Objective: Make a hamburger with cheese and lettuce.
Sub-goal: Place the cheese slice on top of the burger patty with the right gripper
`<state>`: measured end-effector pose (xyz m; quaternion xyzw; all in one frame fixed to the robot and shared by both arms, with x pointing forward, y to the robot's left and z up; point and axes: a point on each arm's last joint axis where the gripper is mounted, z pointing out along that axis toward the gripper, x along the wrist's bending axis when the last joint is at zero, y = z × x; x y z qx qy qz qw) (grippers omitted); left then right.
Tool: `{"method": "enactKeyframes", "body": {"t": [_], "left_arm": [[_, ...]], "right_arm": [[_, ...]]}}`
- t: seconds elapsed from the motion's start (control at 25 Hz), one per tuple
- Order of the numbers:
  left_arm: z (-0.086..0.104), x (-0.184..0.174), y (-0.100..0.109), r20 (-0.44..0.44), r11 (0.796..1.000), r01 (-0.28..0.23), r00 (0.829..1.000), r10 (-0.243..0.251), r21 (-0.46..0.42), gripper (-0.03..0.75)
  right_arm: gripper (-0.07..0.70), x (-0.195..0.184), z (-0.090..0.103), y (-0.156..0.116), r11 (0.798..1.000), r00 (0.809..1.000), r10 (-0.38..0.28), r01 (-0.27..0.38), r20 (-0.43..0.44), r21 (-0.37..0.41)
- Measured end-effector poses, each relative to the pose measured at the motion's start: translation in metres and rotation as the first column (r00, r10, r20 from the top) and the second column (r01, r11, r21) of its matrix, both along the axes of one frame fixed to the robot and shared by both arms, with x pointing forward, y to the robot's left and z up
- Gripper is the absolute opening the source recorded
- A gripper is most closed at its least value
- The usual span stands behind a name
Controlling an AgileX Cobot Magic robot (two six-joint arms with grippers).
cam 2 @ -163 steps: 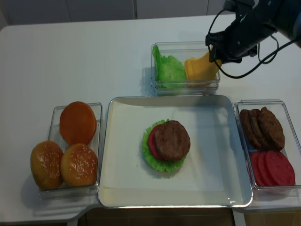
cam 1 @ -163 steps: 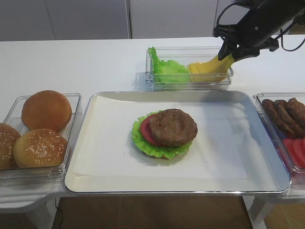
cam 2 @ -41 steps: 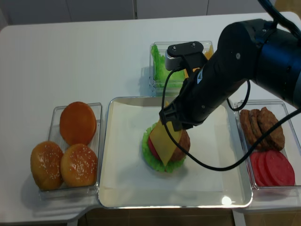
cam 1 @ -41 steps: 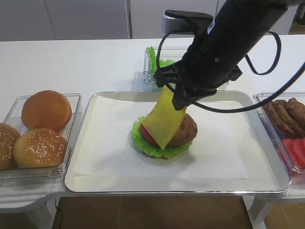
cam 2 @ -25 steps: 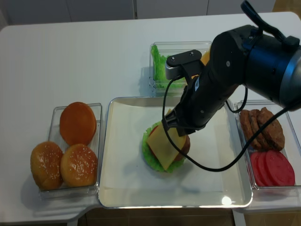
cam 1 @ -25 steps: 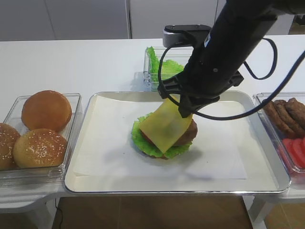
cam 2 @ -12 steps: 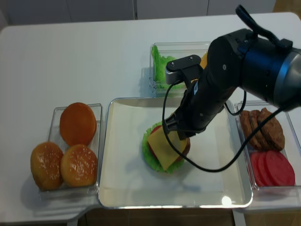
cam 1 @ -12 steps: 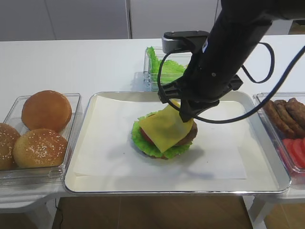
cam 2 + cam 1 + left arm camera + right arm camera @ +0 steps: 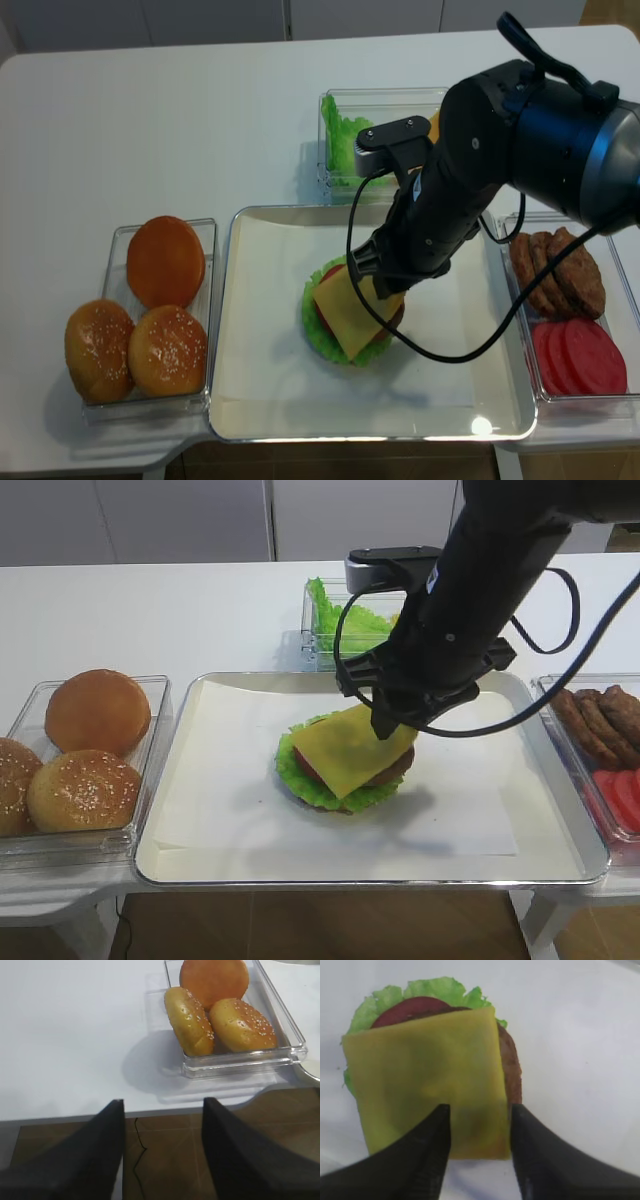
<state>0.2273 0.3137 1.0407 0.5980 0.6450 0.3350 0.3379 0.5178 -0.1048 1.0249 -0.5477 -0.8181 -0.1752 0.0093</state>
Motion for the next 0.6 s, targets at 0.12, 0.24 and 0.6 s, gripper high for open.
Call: {"method": "enactKeyframes", "body": {"t": [0.12,0.24,0.6], "left_arm": [[0.000,0.000,0.000,0.000,1.000,0.000,1.000,0.000,0.000,0.370],[0.000,0.000,0.000,0.000,1.000,0.000,1.000,0.000,0.000,0.370],[0.000,0.000,0.000,0.000,1.000,0.000,1.000,0.000,0.000,0.370]], "right_arm": [[0.370,0.001,0.000,-0.002,1.000,1.000,-0.019,0.019,0.005,-0.020],[0.399,0.000,0.004,-0.005,0.999,0.999,-0.028,0.029,0.025,-0.034],[0.407,-0.012,0.026,-0.018,0.996,0.998,-0.018,0.023,0.057,-0.082]]}}
